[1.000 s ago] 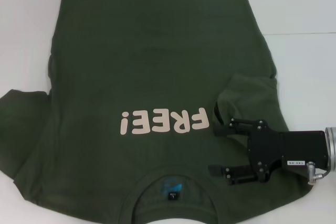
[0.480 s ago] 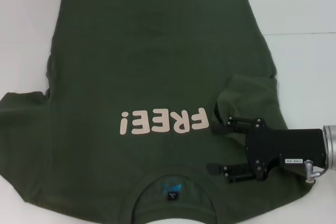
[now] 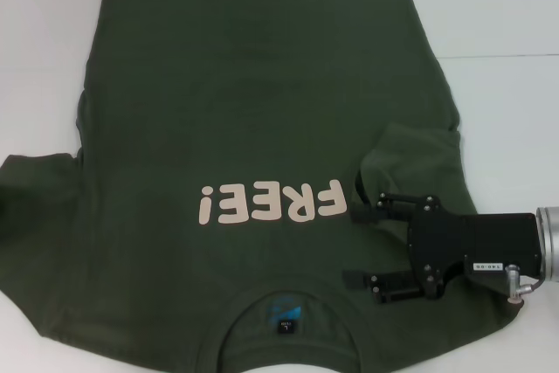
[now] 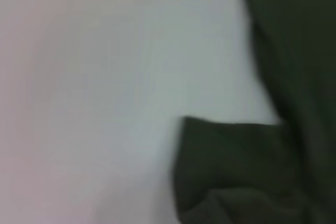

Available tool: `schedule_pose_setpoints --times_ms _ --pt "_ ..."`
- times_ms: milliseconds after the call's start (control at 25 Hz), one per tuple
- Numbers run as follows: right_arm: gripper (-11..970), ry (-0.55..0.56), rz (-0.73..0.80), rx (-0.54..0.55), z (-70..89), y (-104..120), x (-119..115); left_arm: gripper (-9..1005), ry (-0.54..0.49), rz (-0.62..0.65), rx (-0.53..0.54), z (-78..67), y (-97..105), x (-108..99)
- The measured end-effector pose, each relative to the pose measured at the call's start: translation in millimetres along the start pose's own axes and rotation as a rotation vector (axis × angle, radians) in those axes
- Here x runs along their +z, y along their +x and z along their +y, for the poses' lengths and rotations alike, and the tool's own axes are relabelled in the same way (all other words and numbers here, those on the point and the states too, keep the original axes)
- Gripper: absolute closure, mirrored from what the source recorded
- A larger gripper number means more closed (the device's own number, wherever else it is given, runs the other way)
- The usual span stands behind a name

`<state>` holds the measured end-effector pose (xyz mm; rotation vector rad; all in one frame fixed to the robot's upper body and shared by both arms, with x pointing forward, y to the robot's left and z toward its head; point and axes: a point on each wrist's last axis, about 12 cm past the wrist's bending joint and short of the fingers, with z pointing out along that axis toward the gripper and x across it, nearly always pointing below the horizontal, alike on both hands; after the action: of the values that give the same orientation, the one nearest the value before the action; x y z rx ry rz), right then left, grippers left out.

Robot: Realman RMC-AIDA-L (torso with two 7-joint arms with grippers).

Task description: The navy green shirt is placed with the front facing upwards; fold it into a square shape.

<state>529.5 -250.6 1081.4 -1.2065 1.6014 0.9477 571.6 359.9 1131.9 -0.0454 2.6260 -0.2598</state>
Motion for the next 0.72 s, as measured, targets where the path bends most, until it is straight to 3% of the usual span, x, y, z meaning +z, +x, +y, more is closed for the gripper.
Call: schedule_pose_setpoints --times_ms 200,320,720 --pt "41 0.000 0.000 -0.001 -0.3 0 0 957 0.155 -0.001 0.038 -40.1 -16 5" --pt "41 0.001 0.000 0.001 0.0 0 0 957 0.201 0.013 0.051 -56.2 -21 15" --pt "41 0.005 -0.001 0.008 1.3 2 -2 957 0.328 -0.002 0.010 -78.9 -20 39"
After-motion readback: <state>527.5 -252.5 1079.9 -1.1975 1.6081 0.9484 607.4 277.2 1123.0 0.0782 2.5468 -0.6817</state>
